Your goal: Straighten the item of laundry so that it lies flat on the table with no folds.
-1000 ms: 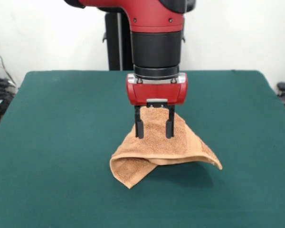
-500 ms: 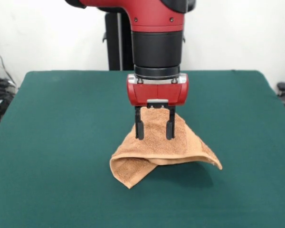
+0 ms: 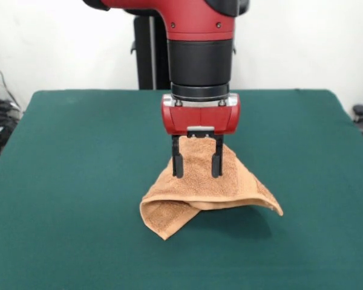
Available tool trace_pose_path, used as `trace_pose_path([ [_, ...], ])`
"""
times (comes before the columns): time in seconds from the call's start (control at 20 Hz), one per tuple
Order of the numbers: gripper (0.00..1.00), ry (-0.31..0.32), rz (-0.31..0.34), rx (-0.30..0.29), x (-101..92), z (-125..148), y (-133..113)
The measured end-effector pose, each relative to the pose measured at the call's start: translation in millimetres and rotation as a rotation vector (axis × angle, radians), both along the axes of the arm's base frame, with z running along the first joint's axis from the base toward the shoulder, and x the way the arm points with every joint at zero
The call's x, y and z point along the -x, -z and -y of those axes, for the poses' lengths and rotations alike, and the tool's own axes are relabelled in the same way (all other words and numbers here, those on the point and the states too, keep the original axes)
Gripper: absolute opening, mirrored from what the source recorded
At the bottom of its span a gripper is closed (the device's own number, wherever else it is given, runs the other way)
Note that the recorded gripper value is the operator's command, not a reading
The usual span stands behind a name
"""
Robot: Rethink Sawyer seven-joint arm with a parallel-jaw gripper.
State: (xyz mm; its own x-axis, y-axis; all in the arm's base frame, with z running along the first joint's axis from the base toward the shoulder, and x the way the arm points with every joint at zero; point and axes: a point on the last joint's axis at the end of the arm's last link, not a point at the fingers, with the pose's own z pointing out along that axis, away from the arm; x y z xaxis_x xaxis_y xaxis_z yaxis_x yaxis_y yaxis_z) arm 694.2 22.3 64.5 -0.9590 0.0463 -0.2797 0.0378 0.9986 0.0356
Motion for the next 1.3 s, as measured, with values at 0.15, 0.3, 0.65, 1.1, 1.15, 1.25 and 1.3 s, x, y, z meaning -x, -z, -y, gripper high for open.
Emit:
trace_pose_path([
  [0.15,1.0,-0.001,0.0,0.0,0.0,0,0],
  [0.3,1.0,-0.003,0.0,0.0,0.1,-2,0],
  [0.65,1.0,-0.053,-0.196,0.012,22.8,-31,8],
  [1.1,1.0,-0.112,-0.6,-0.04,72.4,-66,21],
  [1.15,1.0,-0.112,-0.607,-0.038,74.3,-65,24],
  [1.25,1.0,-0.111,-0.619,-0.034,77.7,-65,29],
  [1.3,1.0,-0.11,-0.622,-0.032,79.0,-64,30],
])
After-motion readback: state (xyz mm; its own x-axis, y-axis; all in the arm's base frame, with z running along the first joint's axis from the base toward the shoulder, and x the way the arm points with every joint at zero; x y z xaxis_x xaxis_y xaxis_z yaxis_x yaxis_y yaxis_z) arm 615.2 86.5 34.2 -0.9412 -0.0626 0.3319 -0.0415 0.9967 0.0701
